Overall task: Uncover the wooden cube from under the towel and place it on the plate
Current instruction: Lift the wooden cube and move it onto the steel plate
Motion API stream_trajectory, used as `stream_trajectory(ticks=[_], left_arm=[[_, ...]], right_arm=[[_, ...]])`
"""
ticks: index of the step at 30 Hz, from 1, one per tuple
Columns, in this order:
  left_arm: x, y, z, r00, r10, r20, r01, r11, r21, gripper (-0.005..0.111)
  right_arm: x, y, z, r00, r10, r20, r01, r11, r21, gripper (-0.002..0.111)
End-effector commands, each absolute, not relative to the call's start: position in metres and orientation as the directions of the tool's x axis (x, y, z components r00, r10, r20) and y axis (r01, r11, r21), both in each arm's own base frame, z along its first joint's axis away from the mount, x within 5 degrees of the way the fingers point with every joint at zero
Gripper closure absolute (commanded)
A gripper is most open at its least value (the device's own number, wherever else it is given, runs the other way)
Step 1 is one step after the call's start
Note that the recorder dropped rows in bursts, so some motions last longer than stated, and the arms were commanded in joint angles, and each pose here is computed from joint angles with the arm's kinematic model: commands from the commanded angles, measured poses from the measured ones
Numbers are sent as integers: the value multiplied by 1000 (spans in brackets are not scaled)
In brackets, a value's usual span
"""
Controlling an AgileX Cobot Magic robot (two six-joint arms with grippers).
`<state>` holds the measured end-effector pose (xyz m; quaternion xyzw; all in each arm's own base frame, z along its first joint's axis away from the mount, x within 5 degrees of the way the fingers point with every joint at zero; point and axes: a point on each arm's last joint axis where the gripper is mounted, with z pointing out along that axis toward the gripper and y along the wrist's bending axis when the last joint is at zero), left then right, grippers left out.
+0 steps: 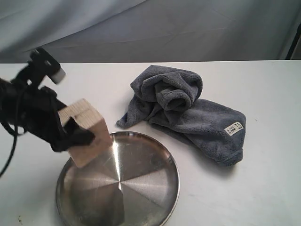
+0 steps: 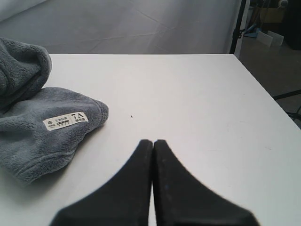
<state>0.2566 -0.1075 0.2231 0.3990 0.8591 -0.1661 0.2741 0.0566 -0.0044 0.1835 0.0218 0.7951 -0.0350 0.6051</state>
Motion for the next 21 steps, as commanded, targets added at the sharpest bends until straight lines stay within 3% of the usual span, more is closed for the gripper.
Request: stream_trajectory(ticks=[1, 9, 15, 19, 21], left_arm=[[230, -144, 202, -492, 612, -619, 790, 612, -23, 107], [235, -156, 166, -574, 611, -546, 764, 639, -88, 107], [236, -157, 159, -598, 598, -534, 750, 652, -110, 105], [236, -161, 161, -574, 592, -566, 767, 630, -120, 89], [234, -163, 162, -557, 599, -576, 788, 600, -138, 67]], right_arm=[[56, -4, 183, -261, -4, -965, 78, 997, -25, 108], [56, -4, 183, -261, -4, -965, 78, 997, -25, 108], [56, -4, 183, -261, -4, -965, 78, 997, -25, 108], [56, -4, 183, -261, -4, -965, 78, 997, -25, 108], [56, -4, 183, -261, -4, -965, 78, 997, -25, 108]])
